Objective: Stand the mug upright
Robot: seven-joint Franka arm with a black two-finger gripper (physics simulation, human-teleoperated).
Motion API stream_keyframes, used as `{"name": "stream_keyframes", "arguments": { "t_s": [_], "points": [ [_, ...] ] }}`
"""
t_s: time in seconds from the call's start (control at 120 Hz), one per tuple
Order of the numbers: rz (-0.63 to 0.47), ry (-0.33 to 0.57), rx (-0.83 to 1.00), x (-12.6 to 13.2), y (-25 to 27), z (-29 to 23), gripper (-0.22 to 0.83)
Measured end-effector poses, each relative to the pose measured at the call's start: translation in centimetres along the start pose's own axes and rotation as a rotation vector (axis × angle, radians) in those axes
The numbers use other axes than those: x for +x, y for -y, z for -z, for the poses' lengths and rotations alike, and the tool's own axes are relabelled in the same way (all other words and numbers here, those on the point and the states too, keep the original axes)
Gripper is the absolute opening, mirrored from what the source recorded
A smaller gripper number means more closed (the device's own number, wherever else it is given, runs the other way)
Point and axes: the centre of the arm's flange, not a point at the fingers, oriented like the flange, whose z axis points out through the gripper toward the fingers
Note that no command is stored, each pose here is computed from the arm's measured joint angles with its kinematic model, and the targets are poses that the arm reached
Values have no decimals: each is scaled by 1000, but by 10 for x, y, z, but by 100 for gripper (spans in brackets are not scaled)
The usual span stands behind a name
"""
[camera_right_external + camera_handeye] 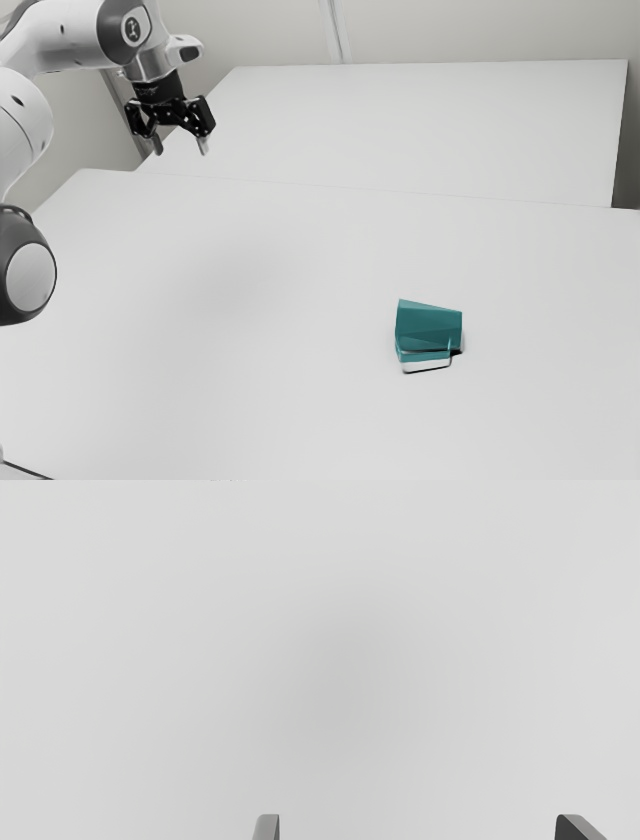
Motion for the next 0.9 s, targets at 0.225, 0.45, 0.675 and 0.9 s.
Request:
{"name": "stream_keyframes", "arguments": {
  "t_s": [0.225, 0.45, 0.675, 0.9],
  "points": [
    [-65, 64, -39, -26, -45, -20, 61],
    [-61, 91, -315, -110, -112, -89, 61],
    [23, 182, -671, -143, -175, -162, 61],
    [-14, 208, -805, -157, -214, -210, 61]
  ]
}}
